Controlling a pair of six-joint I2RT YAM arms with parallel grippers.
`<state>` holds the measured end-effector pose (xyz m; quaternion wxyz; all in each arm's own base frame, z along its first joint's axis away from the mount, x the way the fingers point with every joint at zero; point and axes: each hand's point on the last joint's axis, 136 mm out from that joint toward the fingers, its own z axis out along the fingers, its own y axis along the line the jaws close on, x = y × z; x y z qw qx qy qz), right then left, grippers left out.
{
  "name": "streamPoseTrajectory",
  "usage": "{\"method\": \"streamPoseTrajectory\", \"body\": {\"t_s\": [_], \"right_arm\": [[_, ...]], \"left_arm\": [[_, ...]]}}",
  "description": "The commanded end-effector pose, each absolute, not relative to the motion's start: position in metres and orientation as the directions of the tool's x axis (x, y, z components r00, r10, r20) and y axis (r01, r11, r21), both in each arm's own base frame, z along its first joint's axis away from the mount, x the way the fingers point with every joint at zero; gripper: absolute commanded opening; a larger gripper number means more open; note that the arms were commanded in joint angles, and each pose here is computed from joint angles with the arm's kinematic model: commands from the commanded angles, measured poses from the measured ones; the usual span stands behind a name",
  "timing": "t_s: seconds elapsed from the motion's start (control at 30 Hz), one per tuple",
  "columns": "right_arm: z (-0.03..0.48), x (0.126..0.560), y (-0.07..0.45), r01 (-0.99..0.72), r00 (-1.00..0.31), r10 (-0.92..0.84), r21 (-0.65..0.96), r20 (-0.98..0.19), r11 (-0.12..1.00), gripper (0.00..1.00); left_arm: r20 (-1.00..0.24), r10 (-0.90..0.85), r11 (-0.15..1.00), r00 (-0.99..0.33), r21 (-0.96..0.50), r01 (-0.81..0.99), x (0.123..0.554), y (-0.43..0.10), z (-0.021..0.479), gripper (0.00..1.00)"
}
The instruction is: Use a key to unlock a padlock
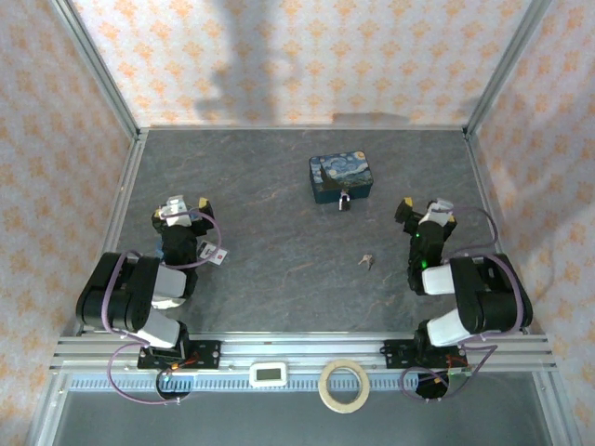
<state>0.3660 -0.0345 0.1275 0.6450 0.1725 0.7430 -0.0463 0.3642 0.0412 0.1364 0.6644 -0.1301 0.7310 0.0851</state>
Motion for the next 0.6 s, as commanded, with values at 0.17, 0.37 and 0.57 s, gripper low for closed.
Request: {"method": "streamPoseTrajectory", "body": {"t_s": [0.17,0.37,0.57], "right_arm": [[0.172,0.375,-0.017,0.362,-0.173,0.304,0.227,-0.937,0.904,0.98],[0.151,0.357,0.045,0.283,-0.477,0.360,0.248,-0.802,0.927,0.87],[0.107,0.304,0.089,0.191,-0.752,0.262,0.180,-0.605,0.965,0.68]], "left_arm": [[-0.982,-0.171,0.938,-0.084,-0.136,-0.318,0.391,0.004,0.203,0.99],[-0.833,-0.540,0.842,-0.119,-0.535,-0.071,0.398,-0.078,0.208,0.99],[-0.756,-0.612,0.773,-0.232,-0.634,0.028,0.389,-0.144,0.190,0.99]]}}
